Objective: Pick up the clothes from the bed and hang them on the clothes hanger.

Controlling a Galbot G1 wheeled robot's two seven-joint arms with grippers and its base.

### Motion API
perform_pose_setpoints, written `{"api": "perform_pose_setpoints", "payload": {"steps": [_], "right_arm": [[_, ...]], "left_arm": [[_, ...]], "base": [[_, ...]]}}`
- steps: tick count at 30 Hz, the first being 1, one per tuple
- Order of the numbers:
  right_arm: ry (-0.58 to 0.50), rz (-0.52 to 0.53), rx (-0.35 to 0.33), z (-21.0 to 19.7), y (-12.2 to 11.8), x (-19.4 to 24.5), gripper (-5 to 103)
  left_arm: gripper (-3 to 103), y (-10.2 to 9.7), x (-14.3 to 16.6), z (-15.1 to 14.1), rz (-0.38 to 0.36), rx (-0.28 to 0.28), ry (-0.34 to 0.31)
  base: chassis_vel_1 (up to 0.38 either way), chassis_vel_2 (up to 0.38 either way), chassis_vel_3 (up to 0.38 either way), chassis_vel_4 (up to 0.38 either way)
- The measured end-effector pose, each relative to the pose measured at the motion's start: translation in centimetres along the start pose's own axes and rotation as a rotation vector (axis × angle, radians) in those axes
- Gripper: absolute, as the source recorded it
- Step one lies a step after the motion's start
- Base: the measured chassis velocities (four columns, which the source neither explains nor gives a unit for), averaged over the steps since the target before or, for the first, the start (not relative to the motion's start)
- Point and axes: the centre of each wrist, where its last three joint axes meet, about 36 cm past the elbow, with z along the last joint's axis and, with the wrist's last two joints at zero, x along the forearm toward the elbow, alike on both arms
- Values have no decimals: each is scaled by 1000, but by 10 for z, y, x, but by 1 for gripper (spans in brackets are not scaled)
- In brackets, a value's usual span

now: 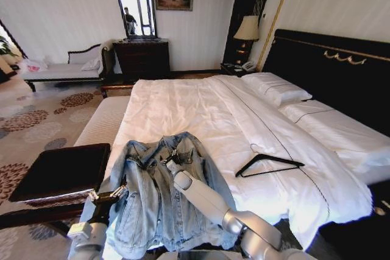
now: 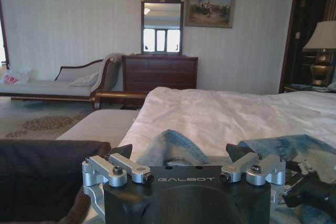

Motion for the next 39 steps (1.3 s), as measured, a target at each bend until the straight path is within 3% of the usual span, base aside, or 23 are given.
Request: {"api": "perform_pose_setpoints", "payload": {"steps": [4, 9, 39], "right_arm": [[28, -1, 15, 6, 3, -1, 96], [52, 4, -15, 4, 12, -1, 96], [61, -13, -40, 4, 26, 9, 96]], "left_arm": [[100, -12, 4, -3, 9, 2, -6], [100, -19, 9, -5, 10, 12, -9], [100, -18, 19, -11, -20, 13, -25]], "base": [[0, 0, 0, 0], [0, 0, 0, 0], [0, 0, 0, 0]]}}
